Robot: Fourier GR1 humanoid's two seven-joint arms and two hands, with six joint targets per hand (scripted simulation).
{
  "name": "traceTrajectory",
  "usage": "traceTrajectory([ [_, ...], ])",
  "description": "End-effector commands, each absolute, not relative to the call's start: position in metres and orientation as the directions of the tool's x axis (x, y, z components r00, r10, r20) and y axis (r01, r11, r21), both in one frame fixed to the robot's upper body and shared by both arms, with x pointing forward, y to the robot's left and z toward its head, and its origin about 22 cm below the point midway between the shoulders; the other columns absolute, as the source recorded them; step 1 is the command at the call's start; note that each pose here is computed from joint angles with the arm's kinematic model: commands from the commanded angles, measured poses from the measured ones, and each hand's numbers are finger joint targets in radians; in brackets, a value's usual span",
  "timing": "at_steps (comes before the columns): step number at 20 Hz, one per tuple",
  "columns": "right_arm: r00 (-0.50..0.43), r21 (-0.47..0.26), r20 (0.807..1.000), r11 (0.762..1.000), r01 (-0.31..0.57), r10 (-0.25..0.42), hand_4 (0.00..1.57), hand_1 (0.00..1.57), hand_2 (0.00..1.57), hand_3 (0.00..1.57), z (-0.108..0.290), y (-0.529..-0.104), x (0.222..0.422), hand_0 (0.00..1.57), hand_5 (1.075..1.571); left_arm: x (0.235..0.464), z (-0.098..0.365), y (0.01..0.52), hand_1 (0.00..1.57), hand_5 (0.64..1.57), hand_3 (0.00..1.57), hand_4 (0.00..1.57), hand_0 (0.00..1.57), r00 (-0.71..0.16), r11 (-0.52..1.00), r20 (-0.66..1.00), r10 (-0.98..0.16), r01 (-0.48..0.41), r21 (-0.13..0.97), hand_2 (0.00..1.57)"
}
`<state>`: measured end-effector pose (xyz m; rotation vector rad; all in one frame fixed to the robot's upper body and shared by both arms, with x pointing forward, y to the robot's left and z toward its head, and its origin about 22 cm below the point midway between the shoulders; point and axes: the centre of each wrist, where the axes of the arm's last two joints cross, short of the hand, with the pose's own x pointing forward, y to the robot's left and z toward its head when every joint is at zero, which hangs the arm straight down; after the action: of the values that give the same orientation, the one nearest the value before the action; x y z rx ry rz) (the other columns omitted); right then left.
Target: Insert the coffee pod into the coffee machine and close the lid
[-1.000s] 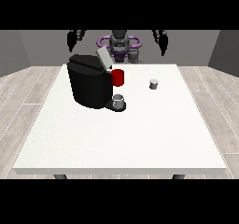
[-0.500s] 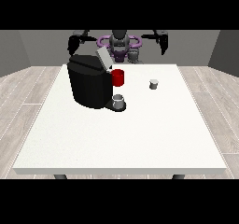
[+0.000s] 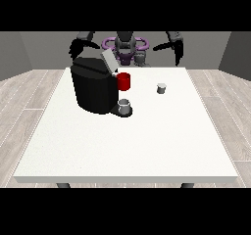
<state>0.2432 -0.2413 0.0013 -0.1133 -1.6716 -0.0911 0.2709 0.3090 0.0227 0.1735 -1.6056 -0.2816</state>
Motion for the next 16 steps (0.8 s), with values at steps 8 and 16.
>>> traceTrajectory([
  [8, -0.144, 0.005, 0.990, 0.996, 0.089, 0.008, 0.28, 0.00, 0.00, 0.00, 0.033, -0.236, 0.269, 0.00, 1.571, 0.317, 0.022, 0.334, 0.00, 1.571, 0.00, 0.00, 0.00, 0.089, 0.934, 0.930, -0.357, 0.064, 0.352, 0.00],
  [16, -0.167, -0.015, 0.985, 0.995, 0.102, 0.032, 0.40, 0.00, 0.00, 0.00, 0.007, -0.222, 0.276, 0.00, 1.571, 0.338, 0.014, 0.333, 0.00, 1.571, 0.00, 0.00, 0.00, 0.084, 0.898, 0.895, -0.438, 0.067, 0.434, 0.00],
])
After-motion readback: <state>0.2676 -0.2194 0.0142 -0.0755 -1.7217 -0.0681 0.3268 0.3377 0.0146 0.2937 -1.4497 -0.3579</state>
